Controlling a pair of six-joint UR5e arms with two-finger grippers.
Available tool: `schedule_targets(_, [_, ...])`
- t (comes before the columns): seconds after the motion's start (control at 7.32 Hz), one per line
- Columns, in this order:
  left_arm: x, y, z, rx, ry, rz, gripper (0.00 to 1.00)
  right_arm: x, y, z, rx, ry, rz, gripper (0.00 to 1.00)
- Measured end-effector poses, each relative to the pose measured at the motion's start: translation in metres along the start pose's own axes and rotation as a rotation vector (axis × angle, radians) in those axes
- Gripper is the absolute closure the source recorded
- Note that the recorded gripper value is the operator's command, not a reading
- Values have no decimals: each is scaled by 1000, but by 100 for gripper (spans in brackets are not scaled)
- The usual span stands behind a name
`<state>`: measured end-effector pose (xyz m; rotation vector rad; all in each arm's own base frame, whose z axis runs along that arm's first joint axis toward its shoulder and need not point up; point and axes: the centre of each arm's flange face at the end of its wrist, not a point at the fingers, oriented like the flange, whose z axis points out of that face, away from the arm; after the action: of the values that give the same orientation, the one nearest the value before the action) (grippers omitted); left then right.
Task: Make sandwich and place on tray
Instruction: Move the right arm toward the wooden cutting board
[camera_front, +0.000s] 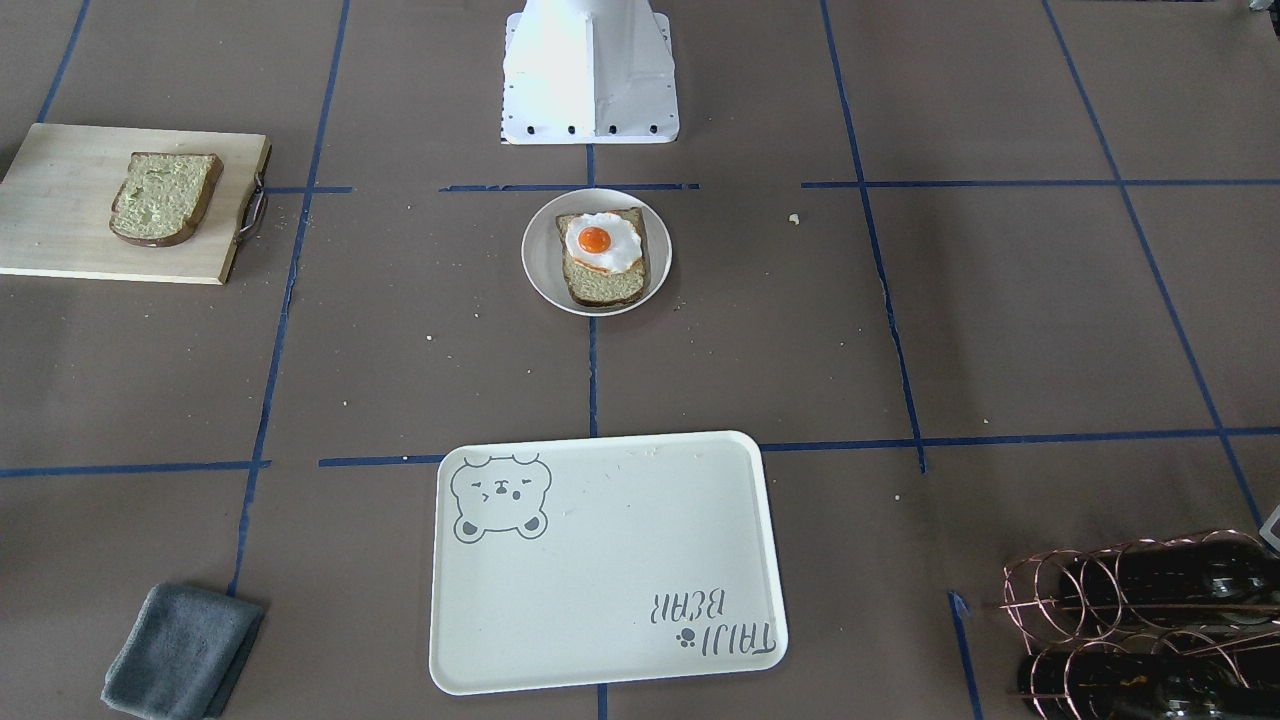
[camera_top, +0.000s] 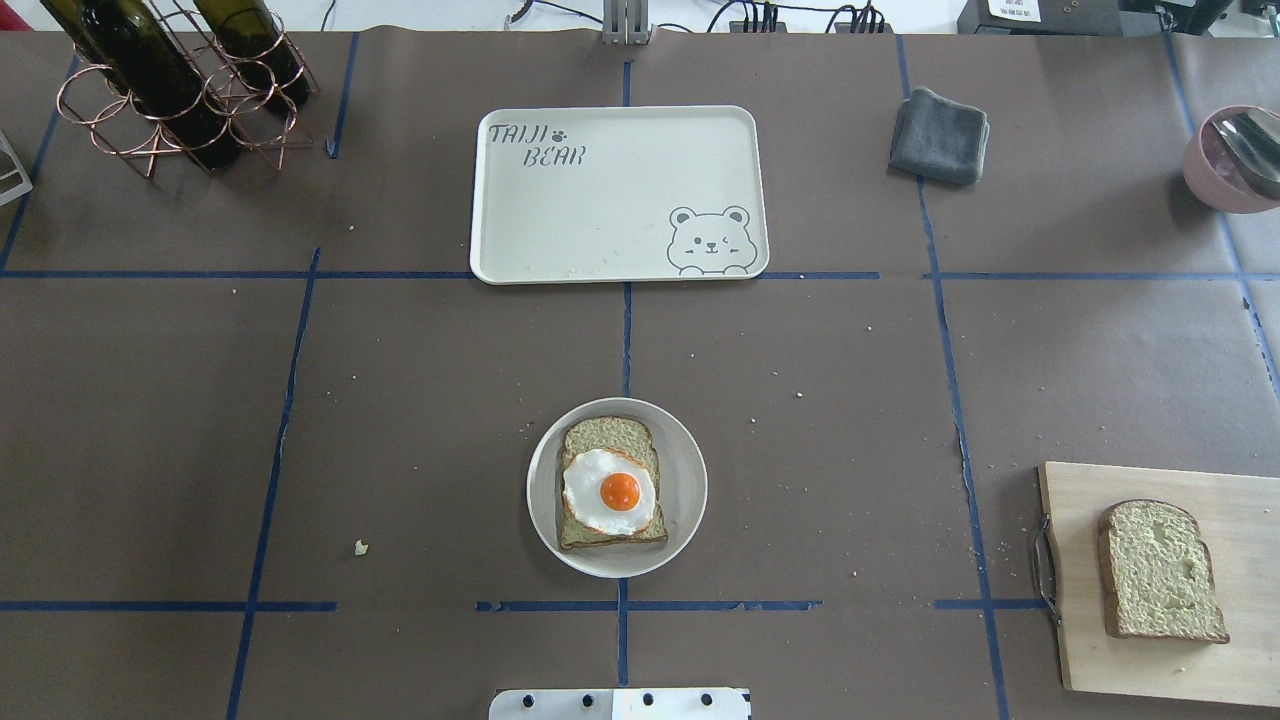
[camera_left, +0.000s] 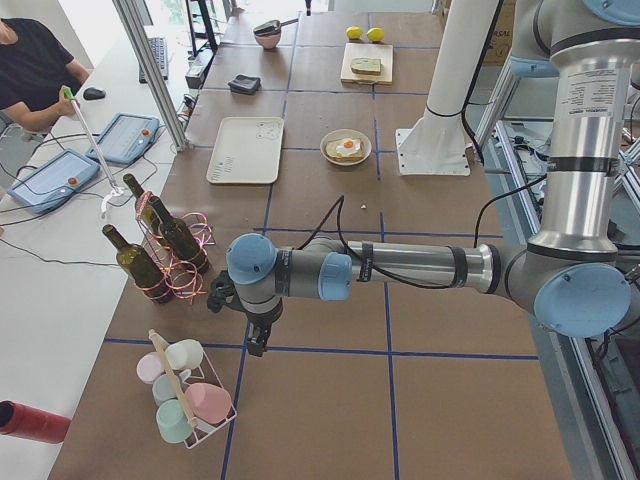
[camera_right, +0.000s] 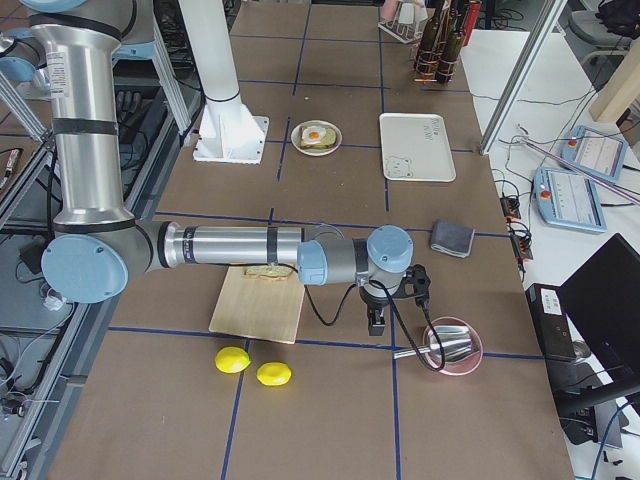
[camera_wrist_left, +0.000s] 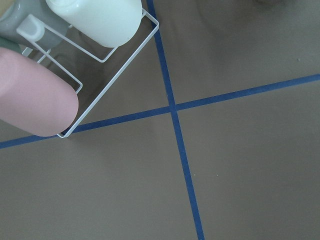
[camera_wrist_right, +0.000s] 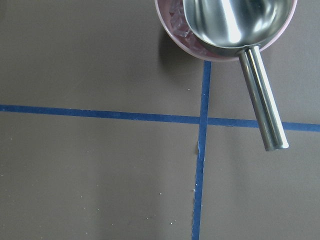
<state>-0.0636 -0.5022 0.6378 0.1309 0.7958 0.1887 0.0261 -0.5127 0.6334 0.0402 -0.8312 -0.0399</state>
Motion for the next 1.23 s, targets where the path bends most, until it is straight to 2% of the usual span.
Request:
schedule_targets(0.27, [3,-5,-3,8,1,10,0,0,-2,0,3,1,5,0])
schedule_targets(0.68, [32,-49,-26,67,-1,93,0,-7,-9,-4,14,-1,1,0])
schedule_targets(0.82, [54,-73,-34,94,-1,153,0,-15,-14,-5,18,-8,-10,0])
schedule_targets(1.09, [127,-115,-17,141,24,320,0,-41,-28,-12,30,-32,-47,0])
schedule_targets(1.23, [161,-126,-8,177,45,364,0,-49,-27,-11,24,-55,-40,0])
